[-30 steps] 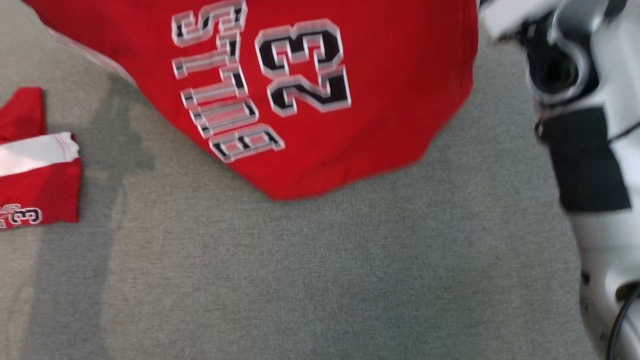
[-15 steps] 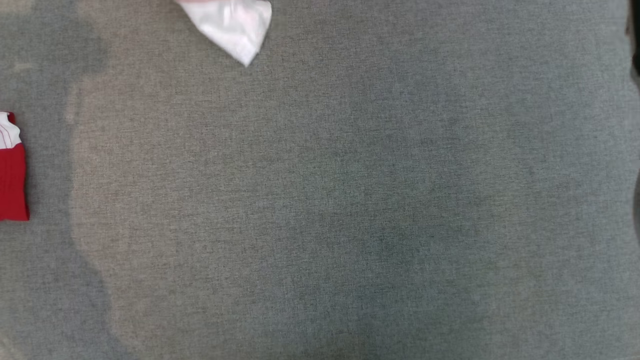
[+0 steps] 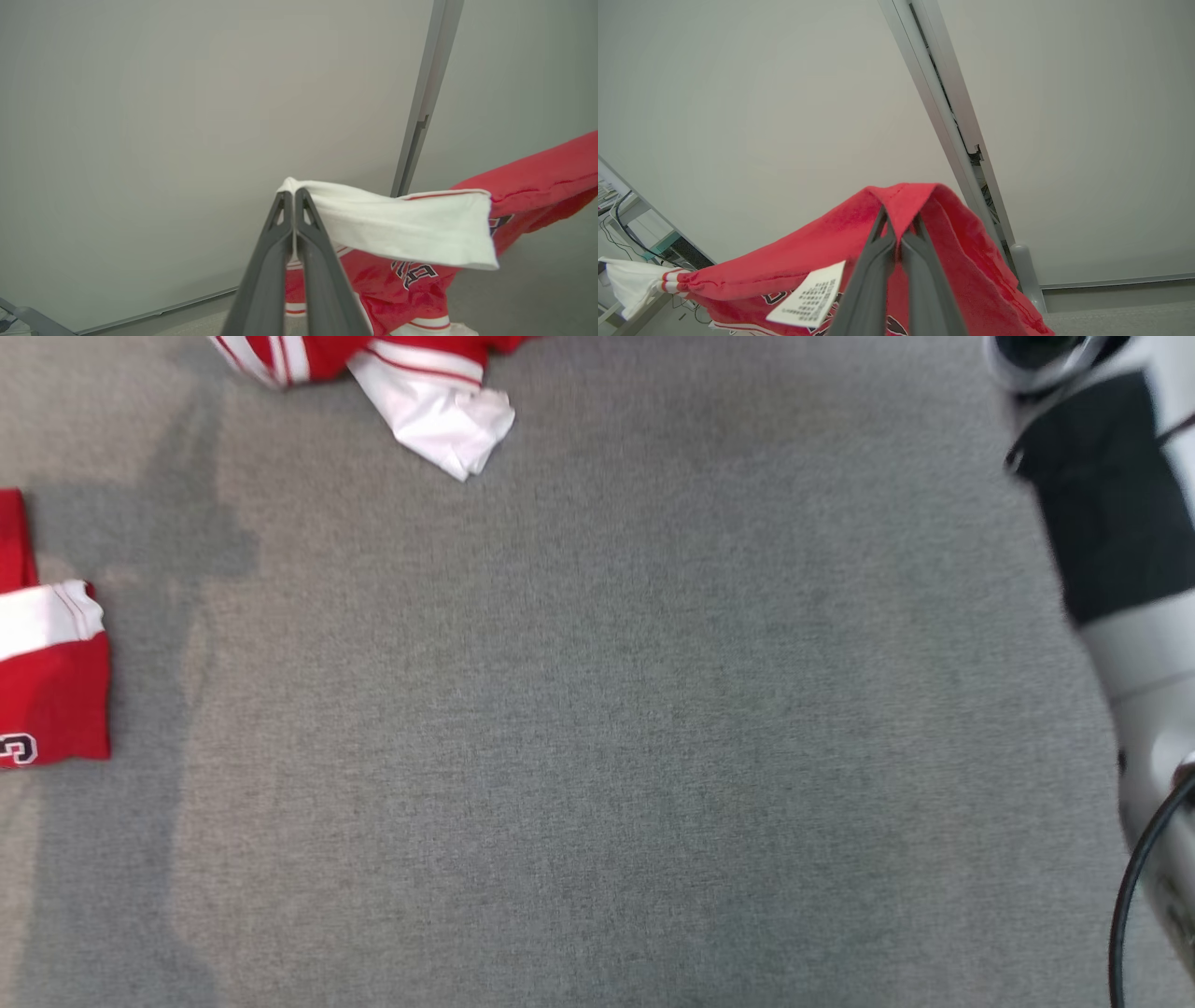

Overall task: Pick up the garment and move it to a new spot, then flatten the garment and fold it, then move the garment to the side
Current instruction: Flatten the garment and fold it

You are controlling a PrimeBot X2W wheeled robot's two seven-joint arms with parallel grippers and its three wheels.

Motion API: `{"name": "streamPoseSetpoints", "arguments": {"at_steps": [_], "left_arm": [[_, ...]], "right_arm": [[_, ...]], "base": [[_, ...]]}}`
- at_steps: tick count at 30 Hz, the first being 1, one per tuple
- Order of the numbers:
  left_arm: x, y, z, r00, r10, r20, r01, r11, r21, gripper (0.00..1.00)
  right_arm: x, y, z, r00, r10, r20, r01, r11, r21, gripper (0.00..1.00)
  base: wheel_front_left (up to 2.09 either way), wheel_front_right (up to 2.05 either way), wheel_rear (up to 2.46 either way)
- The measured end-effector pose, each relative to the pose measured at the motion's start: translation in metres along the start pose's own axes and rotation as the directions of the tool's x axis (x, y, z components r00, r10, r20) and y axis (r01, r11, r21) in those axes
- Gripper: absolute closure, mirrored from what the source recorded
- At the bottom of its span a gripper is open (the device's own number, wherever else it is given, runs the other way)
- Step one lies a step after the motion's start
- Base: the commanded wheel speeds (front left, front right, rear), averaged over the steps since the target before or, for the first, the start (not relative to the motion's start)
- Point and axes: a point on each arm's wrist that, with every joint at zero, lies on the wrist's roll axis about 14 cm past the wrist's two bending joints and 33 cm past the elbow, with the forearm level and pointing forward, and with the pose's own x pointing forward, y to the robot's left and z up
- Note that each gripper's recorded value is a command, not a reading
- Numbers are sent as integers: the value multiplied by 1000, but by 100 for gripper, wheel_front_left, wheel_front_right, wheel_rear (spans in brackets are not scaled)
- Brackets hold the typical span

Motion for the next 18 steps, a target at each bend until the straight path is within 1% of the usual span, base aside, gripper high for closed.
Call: {"name": "streamPoseSetpoints", "arguments": {"at_steps": [3,8,10,14,15,17,18], "left_arm": [[-23,-17,-32,990,-56,-126,51,998,-44,100],[-72,-45,-76,942,-138,-305,118,989,-85,100],[-93,-56,-89,917,-170,-361,139,984,-110,100],[-135,-81,-110,868,-237,-437,158,965,-208,100],[-156,-97,-124,834,-273,-478,157,950,-270,100],[-177,-109,-136,798,-296,-525,158,943,-292,100],[-186,-111,-139,787,-298,-540,153,942,-298,100]], "right_arm": [[-27,-6,-29,994,-25,-111,24,1000,-12,100],[-75,-12,-57,964,-50,-260,49,999,-9,100],[-97,-15,-68,945,-57,-323,57,998,-8,100],[-141,-12,-84,900,-46,-433,52,999,3,100],[-163,-9,-90,873,-35,-486,43,999,6,100],[-183,-10,-92,852,-31,-522,43,999,11,100],[-191,-12,-91,846,-32,-532,46,999,14,100]], "base": [[0,0,0],[0,0,0],[0,0,0],[0,0,0],[0,0,0],[0,0,0],[0,0,0]]}}
